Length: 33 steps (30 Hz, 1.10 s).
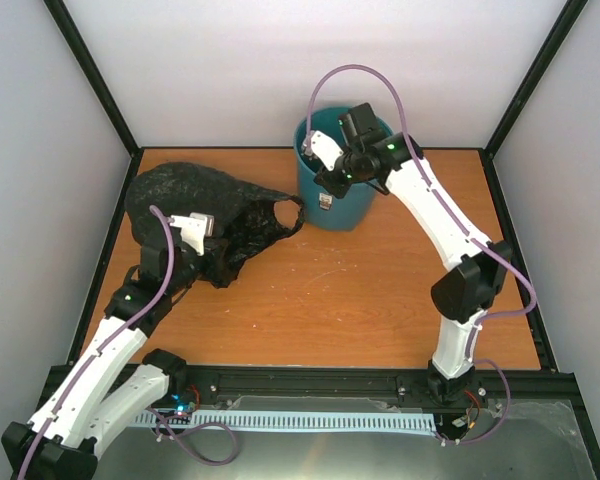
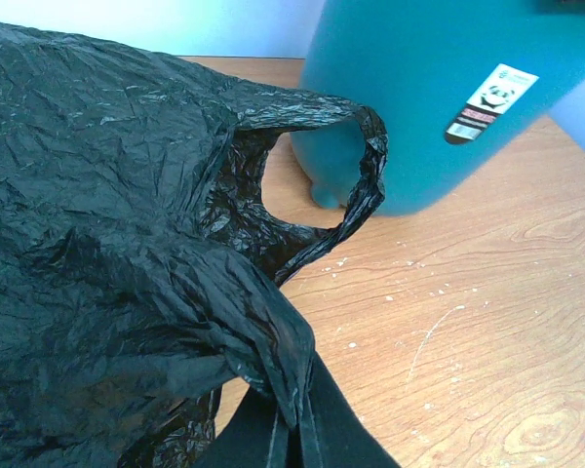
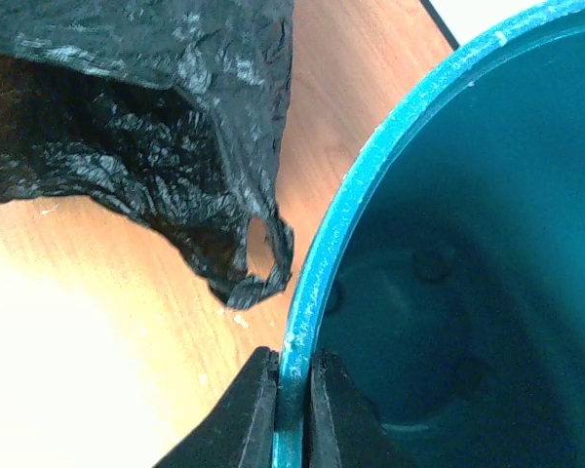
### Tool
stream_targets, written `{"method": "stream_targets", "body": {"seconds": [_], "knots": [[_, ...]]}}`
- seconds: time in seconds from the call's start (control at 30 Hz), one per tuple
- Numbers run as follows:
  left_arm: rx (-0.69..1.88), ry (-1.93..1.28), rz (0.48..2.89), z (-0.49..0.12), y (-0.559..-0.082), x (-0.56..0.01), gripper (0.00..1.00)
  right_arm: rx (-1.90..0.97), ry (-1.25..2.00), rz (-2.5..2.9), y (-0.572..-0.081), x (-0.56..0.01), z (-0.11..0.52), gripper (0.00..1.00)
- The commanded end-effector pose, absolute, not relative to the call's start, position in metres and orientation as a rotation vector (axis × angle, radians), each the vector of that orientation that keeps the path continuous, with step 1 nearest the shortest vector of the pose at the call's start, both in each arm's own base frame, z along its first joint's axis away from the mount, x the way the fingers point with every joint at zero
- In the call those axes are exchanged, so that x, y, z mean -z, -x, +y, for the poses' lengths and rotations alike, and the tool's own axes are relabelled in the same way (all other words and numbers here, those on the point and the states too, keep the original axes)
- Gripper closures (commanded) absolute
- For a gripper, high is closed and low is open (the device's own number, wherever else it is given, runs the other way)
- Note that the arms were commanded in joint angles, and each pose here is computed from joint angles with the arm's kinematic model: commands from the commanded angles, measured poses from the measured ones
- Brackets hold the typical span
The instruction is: Put the trash bags into the trash bin
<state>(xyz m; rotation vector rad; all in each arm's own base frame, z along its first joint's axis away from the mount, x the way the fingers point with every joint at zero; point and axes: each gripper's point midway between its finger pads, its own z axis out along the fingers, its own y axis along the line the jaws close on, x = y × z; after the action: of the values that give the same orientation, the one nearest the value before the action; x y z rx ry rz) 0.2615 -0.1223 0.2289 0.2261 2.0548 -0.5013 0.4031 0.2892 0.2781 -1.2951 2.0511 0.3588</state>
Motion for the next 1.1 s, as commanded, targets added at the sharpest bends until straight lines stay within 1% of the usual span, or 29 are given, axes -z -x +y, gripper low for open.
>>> {"method": "stream_targets", "body": {"seconds": [0.0, 0.37, 0.67, 0.83, 1.07], "knots": [[0.506, -0.239, 1.993, -0.122, -0.261, -0.245, 0.99, -0.399, 1.26, 2.059, -0.372, -0.3, 0.275, 0.93], [0.522, -0.247, 1.961, -0.122, -0.257, -0.252, 0.99, -0.345, 1.229, 2.05, -0.31, -0.298, 0.241, 0.94], [0.529, -0.261, 1.958, -0.124, -0.256, -0.252, 0.99, -0.38, 1.259, 2.001, -0.259, -0.295, 0.224, 0.94], [0.534, -0.269, 1.964, -0.126, -0.257, -0.251, 0.99, -0.359, 1.307, 1.971, -0.24, -0.297, 0.214, 0.94], [0.514, -0.256, 1.957, -0.122, -0.257, -0.252, 0.99, -0.376, 1.465, 1.897, -0.208, -0.298, 0.212, 0.94]]}}
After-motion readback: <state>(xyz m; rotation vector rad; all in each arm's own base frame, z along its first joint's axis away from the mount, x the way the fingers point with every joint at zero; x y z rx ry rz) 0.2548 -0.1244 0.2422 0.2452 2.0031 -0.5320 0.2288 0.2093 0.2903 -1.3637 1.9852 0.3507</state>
